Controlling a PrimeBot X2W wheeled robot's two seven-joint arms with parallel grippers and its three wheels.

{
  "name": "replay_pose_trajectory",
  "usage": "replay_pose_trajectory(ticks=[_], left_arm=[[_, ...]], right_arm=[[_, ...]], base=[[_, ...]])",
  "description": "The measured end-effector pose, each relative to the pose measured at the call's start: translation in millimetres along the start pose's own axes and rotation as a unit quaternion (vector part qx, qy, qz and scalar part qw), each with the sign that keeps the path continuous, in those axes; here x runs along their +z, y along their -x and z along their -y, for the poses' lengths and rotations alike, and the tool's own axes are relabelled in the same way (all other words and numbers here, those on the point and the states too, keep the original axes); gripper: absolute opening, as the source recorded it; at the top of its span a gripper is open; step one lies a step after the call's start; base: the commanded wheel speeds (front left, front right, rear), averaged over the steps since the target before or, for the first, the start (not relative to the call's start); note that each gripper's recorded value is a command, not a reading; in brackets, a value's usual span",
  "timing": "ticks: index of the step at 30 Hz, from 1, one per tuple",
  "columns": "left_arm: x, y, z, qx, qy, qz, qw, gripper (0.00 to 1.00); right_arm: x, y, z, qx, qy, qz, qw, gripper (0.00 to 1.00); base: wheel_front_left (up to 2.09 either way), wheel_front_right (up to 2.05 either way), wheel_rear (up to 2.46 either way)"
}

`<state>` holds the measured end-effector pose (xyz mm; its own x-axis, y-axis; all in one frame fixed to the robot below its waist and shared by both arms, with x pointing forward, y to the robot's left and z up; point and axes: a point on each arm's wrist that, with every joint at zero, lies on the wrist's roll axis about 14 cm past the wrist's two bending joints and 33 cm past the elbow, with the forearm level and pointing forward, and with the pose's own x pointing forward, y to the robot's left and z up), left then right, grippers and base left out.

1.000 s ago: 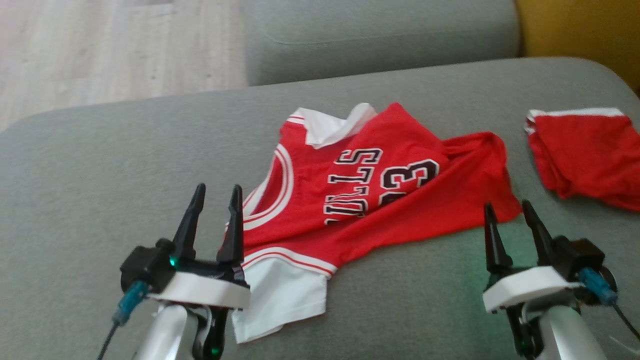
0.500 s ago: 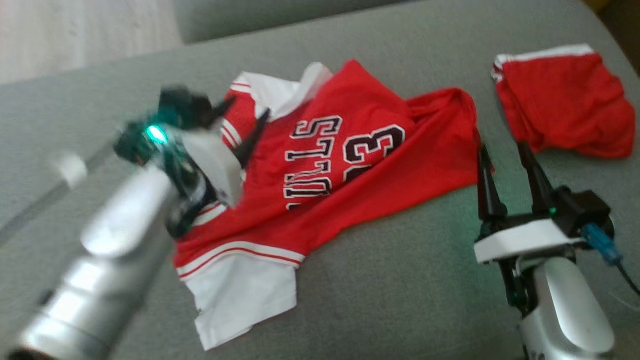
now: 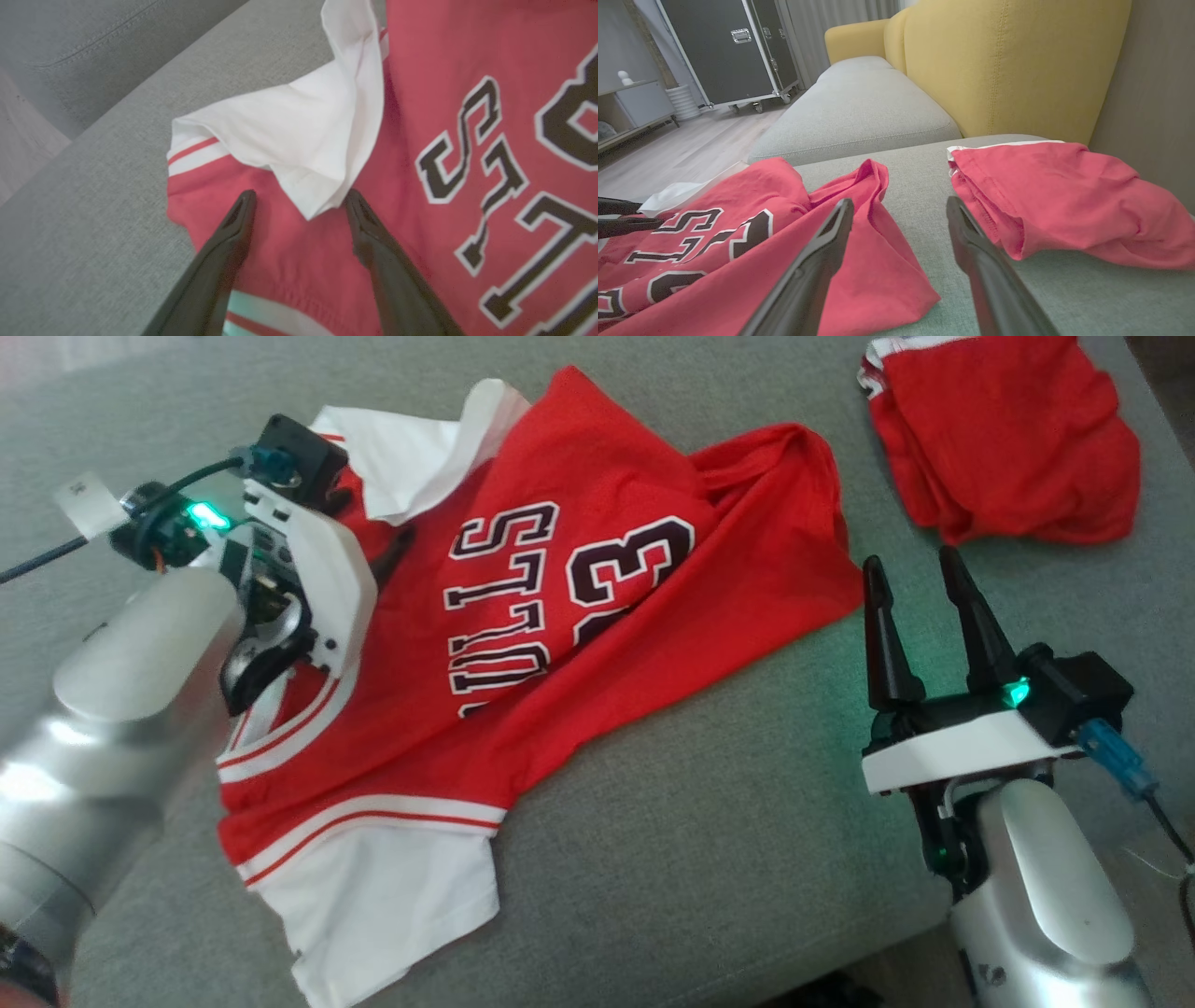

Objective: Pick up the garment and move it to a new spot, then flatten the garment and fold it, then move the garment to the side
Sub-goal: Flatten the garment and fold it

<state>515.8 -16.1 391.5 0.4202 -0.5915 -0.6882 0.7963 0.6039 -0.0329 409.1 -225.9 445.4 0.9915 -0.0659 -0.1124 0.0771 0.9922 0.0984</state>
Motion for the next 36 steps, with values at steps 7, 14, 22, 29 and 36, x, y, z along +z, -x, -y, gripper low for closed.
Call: replay_pose_trajectory(ticks=[7, 14, 22, 29, 36], left_arm=[[-9, -25, 5, -0.023, -0.007, -0.020, 1.000, 1.00], [-10, -33, 5, -0.041, 0.003, -0.063, 0.997, 0.00], [-12, -32, -20, -0.010, 0.007, -0.041, 0.999, 0.00], [-16, -18, -96, 0.128, -0.016, -0.013, 0.992, 0.00], [14, 1, -145, 0.219, -0.021, 0.064, 0.973, 0.00]], right_arm=[[-2, 0, 10, -0.013, 0.007, -0.005, 1.000, 1.00], [-1, 1, 20, -0.027, 0.009, -0.003, 1.000, 1.00], [2, -2, 22, -0.030, 0.009, 0.003, 1.000, 1.00], [0, -4, 18, -0.024, 0.012, 0.001, 1.000, 1.00], [-4, -5, 15, -0.019, 0.013, -0.005, 1.000, 1.00]], base=[[0.00, 0.00, 0.00], [0.00, 0.00, 0.00], [0.00, 0.00, 0.00], [0.00, 0.00, 0.00], [0.00, 0.00, 0.00]])
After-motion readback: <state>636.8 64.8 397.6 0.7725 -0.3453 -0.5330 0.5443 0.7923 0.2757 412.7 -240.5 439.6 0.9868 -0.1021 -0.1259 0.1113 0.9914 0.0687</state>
